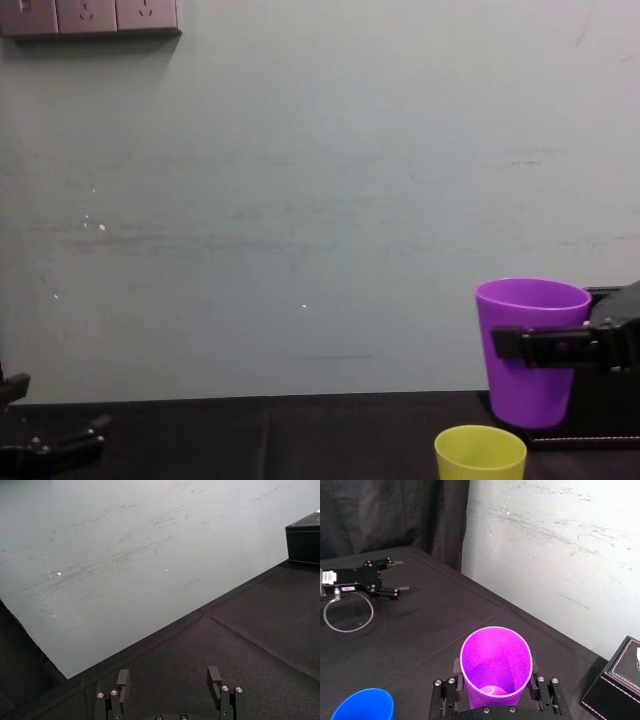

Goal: Stack the three plastic cups sequentially using one hand.

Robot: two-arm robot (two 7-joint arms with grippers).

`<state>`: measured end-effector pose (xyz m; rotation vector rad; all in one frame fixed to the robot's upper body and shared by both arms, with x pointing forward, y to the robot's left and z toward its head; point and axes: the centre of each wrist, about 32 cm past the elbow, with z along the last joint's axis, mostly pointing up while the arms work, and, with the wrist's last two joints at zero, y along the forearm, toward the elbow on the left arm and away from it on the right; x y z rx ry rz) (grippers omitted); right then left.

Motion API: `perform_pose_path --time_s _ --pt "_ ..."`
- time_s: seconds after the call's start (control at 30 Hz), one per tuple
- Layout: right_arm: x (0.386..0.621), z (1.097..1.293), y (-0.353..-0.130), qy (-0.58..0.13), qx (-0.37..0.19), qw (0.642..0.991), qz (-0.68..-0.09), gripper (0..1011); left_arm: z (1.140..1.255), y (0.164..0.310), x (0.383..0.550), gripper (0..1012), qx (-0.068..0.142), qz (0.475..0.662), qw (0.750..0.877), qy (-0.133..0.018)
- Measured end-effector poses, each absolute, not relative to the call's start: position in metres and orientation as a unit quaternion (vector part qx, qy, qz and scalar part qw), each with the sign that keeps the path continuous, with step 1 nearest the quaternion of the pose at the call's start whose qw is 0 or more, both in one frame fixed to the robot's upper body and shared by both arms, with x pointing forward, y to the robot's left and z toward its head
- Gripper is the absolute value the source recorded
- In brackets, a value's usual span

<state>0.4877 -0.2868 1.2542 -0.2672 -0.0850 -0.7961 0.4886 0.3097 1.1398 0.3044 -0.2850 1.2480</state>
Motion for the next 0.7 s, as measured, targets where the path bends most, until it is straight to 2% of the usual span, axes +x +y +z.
perform_pose_path --time_s 0.4,0.7 --pt "0.511 1.243 -0.268 -0.04 -0.155 0.91 -0.383 728 1.14 0.31 0.489 1012 0.142 0.58 0.791 -0.132" --pt "0.519 1.238 -0.261 -0.038 -0.163 0.911 -0.377 728 1.14 0.31 0.489 1011 0.142 0.58 0.791 -0.132"
